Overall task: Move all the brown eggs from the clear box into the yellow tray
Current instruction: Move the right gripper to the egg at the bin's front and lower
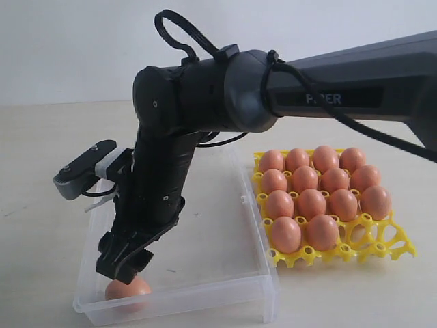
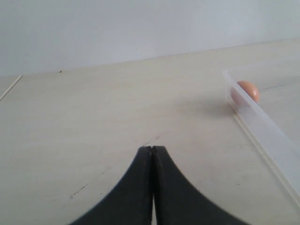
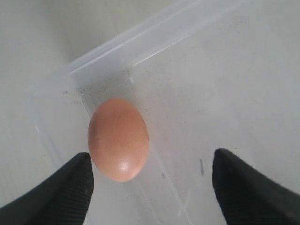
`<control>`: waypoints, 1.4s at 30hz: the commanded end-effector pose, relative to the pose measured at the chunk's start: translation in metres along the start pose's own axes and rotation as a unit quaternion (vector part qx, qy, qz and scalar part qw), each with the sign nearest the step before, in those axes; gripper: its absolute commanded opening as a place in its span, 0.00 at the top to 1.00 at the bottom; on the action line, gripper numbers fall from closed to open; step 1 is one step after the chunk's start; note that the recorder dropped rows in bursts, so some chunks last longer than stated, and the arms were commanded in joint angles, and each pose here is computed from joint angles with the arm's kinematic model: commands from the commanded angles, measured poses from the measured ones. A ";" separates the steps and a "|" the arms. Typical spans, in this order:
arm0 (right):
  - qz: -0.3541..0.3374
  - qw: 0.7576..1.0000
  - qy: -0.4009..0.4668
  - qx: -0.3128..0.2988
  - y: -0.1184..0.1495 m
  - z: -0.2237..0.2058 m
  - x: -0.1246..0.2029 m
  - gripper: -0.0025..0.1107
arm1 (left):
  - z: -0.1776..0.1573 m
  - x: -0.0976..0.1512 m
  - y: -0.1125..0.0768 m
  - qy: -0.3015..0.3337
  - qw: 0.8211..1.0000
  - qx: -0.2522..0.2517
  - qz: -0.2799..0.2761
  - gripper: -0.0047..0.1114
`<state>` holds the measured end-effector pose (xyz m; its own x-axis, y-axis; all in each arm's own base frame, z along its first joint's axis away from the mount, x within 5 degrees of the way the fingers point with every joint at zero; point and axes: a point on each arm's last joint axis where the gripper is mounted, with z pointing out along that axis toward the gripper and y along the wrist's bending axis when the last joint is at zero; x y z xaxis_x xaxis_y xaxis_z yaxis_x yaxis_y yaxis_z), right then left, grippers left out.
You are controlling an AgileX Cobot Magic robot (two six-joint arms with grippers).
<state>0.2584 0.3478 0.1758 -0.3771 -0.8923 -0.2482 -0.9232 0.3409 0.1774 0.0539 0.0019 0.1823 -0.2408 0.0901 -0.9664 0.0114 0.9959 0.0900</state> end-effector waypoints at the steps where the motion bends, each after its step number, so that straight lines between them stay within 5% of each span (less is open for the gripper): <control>1: 0.000 1.000 -0.003 0.004 0.001 -0.003 -0.002 0.40 | 0.000 -0.002 0.000 -0.008 1.000 0.000 -0.001 0.96; 28: -0.063 0.998 0.025 0.005 0.031 0.037 -0.013 0.41 | 0.000 -0.002 0.000 -0.008 1.000 0.000 -0.001 0.96; 42: -0.089 0.995 -0.009 0.033 0.030 0.010 -0.037 0.41 | 0.000 -0.002 0.000 -0.008 1.000 0.000 -0.001 0.96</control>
<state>0.2437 0.3928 0.1770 -0.2255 -0.9334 -0.2793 -0.9741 0.2109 0.0816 0.0539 0.0019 0.1823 -0.2408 0.0901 -0.9664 0.0114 0.9959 0.0900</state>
